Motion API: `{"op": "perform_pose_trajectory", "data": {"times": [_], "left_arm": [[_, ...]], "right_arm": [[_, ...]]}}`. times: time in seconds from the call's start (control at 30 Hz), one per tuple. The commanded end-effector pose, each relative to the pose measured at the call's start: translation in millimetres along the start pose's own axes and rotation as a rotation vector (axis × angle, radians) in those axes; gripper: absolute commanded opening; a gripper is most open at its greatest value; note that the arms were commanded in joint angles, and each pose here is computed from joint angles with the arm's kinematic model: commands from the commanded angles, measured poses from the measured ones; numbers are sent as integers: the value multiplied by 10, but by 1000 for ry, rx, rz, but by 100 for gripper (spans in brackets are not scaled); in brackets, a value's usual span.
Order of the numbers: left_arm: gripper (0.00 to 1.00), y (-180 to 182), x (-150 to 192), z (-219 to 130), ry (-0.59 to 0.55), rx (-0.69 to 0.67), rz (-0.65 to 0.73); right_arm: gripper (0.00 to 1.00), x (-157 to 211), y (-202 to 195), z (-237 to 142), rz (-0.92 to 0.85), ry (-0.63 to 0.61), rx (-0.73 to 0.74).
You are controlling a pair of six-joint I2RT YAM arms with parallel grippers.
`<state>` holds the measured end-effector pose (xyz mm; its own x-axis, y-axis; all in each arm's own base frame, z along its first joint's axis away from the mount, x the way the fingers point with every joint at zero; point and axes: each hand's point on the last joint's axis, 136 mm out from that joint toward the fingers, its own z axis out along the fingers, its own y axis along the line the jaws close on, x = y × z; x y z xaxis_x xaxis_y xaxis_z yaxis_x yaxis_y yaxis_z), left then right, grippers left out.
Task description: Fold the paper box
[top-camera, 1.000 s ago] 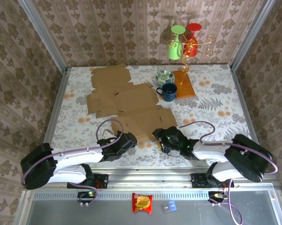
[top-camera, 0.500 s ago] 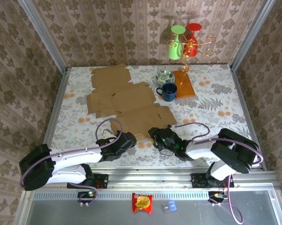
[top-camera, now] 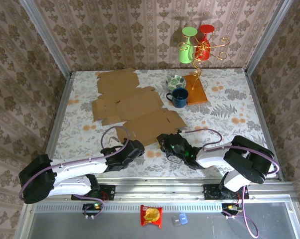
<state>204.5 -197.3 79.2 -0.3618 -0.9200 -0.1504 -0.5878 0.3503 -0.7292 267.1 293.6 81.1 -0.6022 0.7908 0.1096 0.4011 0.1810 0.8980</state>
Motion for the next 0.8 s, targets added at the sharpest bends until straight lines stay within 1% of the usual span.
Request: {"op": "perform_pose_trajectory", "data": {"times": [0.0,0.1,0.13,0.17,0.2,0.27,0.3,0.4,0.5,0.63,0.77], "left_arm": [[0,-20,-46,-43,-13,4,-529],[0,-16,-56,-51,-14,4,-529],[0,-19,-64,-57,-15,6,-528],[0,-33,-77,-76,-17,6,-520],[6,-42,-108,-112,-24,-5,-504],[34,-91,-186,-198,-33,-24,-449],[45,-125,-230,-239,-30,-29,-420],[66,-200,-395,-407,-41,-47,-321],[72,-259,-579,-603,-44,-70,-183],[75,-424,-875,-887,-88,-27,-58],[75,-706,-1306,-1273,-192,29,106]], "right_arm": [[12,-27,200,34,-3,-43,-51],[8,-30,219,45,3,-44,-53],[1,-22,241,50,2,-40,-55],[0,-17,256,51,1,-36,-49],[0,-13,302,56,-1,-29,-44],[0,-2,426,51,-23,-23,-44],[0,10,526,33,-37,-21,-50],[0,3,857,-21,-65,-32,-78],[0,-3,1244,-55,-75,-36,-128],[0,13,1805,-61,-94,-32,-202],[0,27,2381,-86,-119,-42,-274]]}}
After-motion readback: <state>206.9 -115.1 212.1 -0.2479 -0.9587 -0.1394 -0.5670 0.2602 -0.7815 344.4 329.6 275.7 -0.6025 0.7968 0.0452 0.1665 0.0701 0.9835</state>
